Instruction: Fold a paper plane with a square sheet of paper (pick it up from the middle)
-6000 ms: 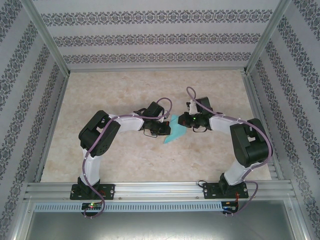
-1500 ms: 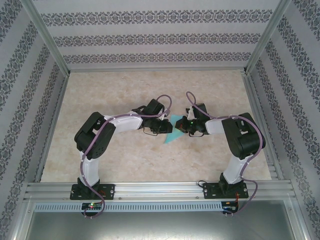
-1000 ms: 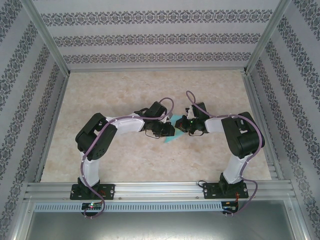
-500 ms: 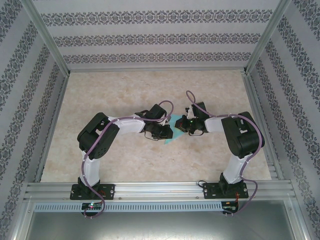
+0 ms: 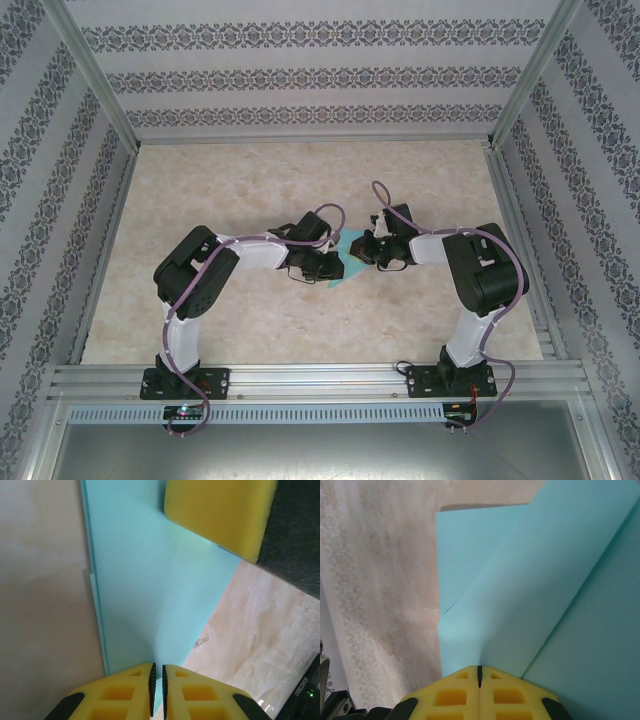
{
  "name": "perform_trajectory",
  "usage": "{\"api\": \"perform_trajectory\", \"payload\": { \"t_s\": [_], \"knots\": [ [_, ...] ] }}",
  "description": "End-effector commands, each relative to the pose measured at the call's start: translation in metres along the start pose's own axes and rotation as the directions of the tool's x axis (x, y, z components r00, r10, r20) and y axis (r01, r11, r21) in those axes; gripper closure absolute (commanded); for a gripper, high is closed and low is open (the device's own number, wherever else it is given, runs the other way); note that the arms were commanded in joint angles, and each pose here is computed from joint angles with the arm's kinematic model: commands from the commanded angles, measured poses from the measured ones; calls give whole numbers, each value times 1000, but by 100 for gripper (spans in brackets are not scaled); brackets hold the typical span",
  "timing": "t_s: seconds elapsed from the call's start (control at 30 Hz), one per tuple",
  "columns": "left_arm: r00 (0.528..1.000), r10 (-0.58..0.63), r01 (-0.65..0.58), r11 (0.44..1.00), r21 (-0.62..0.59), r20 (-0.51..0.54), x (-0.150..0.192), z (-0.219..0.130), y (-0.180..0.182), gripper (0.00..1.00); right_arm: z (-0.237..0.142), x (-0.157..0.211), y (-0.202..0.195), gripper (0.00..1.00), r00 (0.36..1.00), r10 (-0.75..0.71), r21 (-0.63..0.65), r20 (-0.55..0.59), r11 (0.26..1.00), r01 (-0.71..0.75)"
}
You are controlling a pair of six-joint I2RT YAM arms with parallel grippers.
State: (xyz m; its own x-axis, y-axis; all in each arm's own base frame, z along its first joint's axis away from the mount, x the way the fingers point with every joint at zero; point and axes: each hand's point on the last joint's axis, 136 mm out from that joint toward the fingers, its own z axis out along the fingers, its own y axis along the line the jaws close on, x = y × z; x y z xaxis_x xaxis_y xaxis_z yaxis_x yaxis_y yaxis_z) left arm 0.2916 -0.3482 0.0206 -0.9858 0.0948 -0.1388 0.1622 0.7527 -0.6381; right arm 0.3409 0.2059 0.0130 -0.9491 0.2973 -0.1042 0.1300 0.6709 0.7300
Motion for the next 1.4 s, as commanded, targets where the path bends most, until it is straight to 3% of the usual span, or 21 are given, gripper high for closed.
{"api": "perform_trajectory", "payload": {
  "t_s": [0.0,0.93,1.37],
  "knots": [
    [992,-81,72,993,-89,-101,41,3,26,85,6,32,-79,100,992,115,268,-51,958,-98],
    [979,-75,42,984,-175,-190,93,-12,43,98,5,34,-79,100,991,120,278,-58,955,-99],
    [985,-38,8,984,-179,-167,92,-21,38,100,4,34,-78,100,991,118,282,-61,955,-97]
  ]
}}
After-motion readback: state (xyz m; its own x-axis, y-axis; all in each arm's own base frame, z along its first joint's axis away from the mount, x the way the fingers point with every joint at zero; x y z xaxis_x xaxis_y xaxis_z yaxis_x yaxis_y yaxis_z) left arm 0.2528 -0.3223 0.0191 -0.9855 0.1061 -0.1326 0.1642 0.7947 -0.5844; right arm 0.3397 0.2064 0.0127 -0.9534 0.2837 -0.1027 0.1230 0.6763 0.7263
